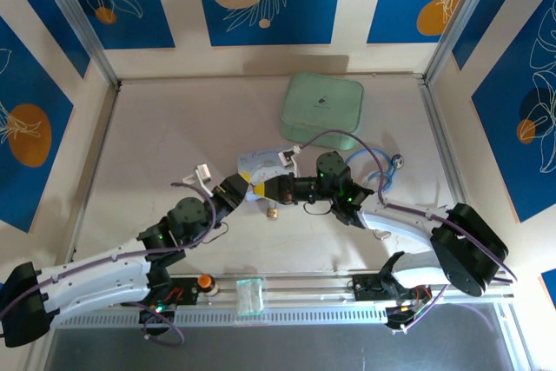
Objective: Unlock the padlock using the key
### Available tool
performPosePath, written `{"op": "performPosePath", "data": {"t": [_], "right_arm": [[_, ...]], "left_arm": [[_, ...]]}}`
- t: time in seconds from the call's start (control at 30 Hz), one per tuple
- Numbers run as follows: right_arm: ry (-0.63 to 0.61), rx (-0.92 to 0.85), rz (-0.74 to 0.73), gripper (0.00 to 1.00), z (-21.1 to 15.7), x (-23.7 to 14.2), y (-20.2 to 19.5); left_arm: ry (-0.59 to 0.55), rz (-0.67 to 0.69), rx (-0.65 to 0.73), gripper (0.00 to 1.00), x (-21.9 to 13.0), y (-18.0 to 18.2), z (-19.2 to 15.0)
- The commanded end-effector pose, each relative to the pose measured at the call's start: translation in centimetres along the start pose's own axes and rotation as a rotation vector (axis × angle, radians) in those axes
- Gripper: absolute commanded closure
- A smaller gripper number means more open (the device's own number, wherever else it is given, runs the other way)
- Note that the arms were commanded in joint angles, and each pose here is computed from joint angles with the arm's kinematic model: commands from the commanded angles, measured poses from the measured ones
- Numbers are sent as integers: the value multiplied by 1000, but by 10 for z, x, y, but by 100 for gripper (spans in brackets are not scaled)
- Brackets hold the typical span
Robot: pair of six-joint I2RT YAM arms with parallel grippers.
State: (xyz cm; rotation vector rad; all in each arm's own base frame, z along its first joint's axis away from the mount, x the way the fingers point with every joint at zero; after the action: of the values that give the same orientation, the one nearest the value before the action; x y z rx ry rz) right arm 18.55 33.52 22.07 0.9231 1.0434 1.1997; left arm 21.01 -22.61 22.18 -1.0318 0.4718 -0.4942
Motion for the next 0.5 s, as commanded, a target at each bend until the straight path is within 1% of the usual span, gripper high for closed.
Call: {"op": "performPosePath", "data": {"t": [0.0, 0.07, 0.17, 0.23, 0.47], "right_arm": [[65, -45, 17, 100, -7, -1, 10], [67, -45, 24, 100, -8, -3, 10], [76, -49, 36, 100, -11, -4, 11], [81, -52, 41, 100, -12, -4, 12], [57, -41, 32, 100, -9, -6, 7]], "left_arm": [[49, 6, 30, 53, 3, -5, -6], [69, 10, 34, 58, 5, -5, -9], [86, -16, 21, 58, 8, -9, -13], [86, -35, -3, 61, 10, -10, -15], [105, -71, -52, 85, 11, -20, -16]]}}
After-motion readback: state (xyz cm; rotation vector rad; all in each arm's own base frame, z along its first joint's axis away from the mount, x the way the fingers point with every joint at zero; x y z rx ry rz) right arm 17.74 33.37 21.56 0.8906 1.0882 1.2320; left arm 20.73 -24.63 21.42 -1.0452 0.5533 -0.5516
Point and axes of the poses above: each hand's point on the last joint's axis, 136 mm out from that joint toward the fingers, its own x axis out along the fingers, its own y axis along the line the jaws close on, z = x × y, the point moved 1 cm from there along -x, back along the fingers, and after that the axes turned 3 degrees about x, right-handed, at the moved point
